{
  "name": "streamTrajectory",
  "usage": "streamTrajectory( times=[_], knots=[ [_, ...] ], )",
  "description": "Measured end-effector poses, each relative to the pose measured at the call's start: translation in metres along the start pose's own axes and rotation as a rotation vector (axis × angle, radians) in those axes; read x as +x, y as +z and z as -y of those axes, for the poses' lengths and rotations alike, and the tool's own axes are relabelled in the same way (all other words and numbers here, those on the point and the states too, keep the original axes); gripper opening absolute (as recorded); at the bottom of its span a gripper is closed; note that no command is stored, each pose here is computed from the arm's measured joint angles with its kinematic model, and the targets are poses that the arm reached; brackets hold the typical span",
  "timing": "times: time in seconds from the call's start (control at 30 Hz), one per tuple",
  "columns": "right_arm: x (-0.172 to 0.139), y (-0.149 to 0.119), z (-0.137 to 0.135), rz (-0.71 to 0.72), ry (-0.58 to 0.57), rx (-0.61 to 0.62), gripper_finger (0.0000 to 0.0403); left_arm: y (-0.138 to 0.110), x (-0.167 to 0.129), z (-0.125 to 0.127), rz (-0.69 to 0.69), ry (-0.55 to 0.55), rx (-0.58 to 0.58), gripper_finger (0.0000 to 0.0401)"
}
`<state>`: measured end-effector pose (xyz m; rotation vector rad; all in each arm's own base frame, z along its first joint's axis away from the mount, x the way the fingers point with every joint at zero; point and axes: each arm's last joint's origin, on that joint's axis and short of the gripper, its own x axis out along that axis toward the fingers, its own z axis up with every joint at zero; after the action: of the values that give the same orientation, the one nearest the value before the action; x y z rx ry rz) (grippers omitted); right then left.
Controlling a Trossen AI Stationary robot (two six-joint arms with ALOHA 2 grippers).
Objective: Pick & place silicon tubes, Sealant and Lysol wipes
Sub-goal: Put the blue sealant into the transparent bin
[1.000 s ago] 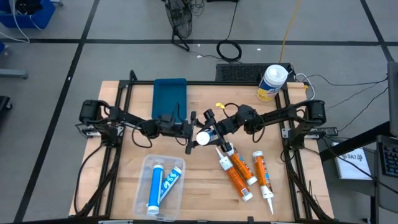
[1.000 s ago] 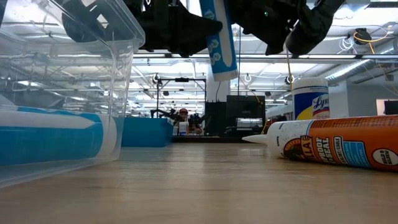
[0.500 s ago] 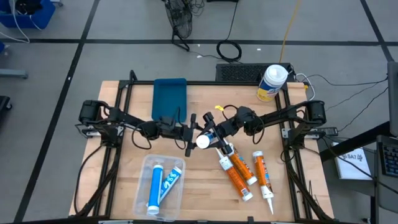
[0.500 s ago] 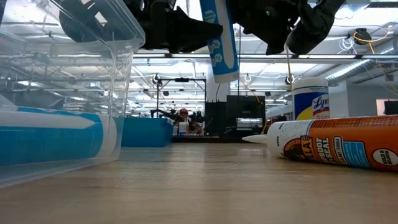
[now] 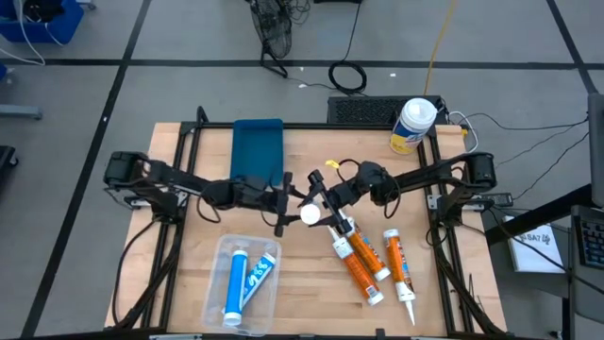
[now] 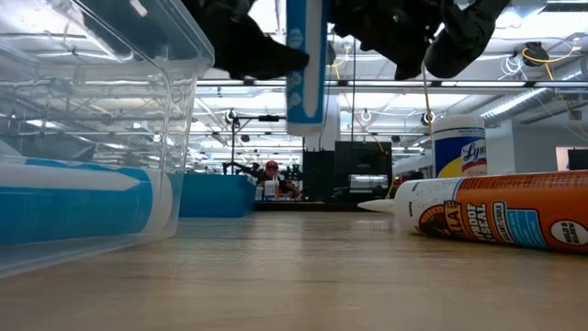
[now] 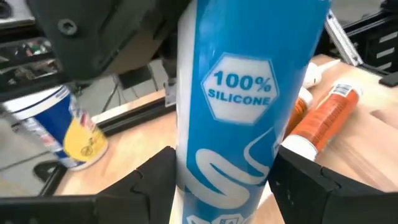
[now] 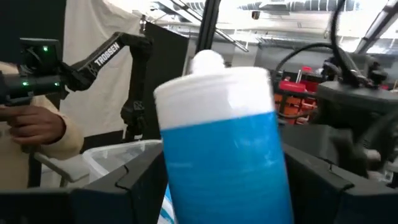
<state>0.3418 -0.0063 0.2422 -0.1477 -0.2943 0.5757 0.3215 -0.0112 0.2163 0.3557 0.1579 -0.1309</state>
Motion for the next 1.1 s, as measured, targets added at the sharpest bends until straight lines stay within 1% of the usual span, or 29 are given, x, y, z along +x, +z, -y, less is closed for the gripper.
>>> streamTrajectory(
  times=[0.13, 0.2, 0.4, 0.5, 0.57, 0.67, 0.8, 0.83, 0.87, 0.9, 0.93, 0.97, 1.0, 1.1],
  knots=[
    [-0.003, 0.007, 0.003, -0.005, -0.010, -0.003, 0.0255, 0.017, -0.019, 0.005, -0.058, 0.006, -0.015, 0.0220],
    [-0.005, 0.011, 0.005, -0.016, -0.016, -0.003, 0.0253, 0.027, -0.030, 0.008, -0.065, 0.005, -0.034, 0.0219],
    [-0.010, 0.011, 0.009, -0.062, -0.035, 0.023, 0.0257, 0.053, -0.068, 0.019, -0.092, -0.034, -0.207, 0.0216],
    [-0.010, 0.008, 0.009, -0.079, -0.042, 0.035, 0.0261, 0.062, -0.084, 0.026, -0.098, -0.031, -0.257, 0.0214],
    [-0.010, 0.008, 0.009, -0.083, -0.046, 0.040, 0.0262, 0.067, -0.091, 0.031, -0.097, -0.005, -0.248, 0.0212],
    [-0.011, 0.006, 0.008, -0.092, -0.040, 0.058, 0.0262, 0.073, -0.097, 0.040, -0.091, 0.034, -0.198, 0.0211],
    [-0.011, 0.001, 0.007, -0.118, -0.021, 0.082, 0.0262, 0.077, -0.101, 0.050, -0.096, 0.059, -0.134, 0.0202],
    [-0.011, 0.002, 0.007, -0.117, -0.022, 0.081, 0.0262, 0.078, -0.102, 0.051, -0.096, 0.058, -0.126, 0.0192],
    [-0.011, 0.002, 0.008, -0.115, -0.031, 0.077, 0.0262, 0.079, -0.102, 0.053, -0.088, 0.047, -0.120, 0.0145],
    [-0.011, 0.003, 0.009, -0.112, -0.038, 0.073, 0.0262, 0.080, -0.103, 0.054, -0.083, 0.041, -0.115, 0.0077],
    [-0.012, 0.003, 0.009, -0.113, -0.041, 0.073, 0.0262, 0.080, -0.103, 0.055, -0.081, 0.034, -0.111, 0.0035],
    [-0.012, 0.003, 0.009, -0.115, -0.042, 0.073, 0.0262, 0.080, -0.103, 0.056, -0.081, 0.029, -0.106, 0.0014],
    [-0.012, 0.002, 0.009, -0.116, -0.041, 0.073, 0.0262, 0.081, -0.104, 0.057, -0.079, 0.031, -0.103, 0.0004],
    [-0.011, 0.002, 0.008, -0.116, -0.039, 0.077, 0.0262, 0.082, -0.105, 0.057, -0.072, 0.052, -0.094, 0.0000]
  ],
)
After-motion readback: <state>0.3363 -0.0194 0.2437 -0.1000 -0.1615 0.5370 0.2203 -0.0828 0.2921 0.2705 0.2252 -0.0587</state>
